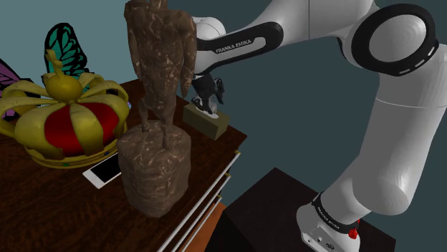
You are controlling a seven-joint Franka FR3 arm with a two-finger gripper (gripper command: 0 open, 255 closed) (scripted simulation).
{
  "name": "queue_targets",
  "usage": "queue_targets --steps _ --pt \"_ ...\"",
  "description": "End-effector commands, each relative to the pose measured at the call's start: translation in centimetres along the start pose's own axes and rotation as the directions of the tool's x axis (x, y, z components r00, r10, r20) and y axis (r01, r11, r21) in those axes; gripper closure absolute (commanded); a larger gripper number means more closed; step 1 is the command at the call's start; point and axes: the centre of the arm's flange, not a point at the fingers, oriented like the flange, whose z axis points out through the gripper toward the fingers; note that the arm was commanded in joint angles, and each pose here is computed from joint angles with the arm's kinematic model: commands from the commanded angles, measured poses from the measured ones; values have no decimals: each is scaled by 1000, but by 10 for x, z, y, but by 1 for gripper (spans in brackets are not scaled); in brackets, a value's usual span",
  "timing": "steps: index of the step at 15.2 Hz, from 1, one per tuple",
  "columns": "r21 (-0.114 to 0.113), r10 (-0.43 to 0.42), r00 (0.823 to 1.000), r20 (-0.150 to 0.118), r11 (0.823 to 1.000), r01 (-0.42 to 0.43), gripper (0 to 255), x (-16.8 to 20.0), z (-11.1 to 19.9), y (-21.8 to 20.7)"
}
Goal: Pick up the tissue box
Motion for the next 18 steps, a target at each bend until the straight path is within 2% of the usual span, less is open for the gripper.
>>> queue_targets --steps 1,9,18 --pt "0 0 1000 0 1000 0 255 0 1 -1" --pt "0 0 1000 0 1000 0 255 0 1 -1" --pt "0 0 1000 0 1000 0 255 -13 -39 22"
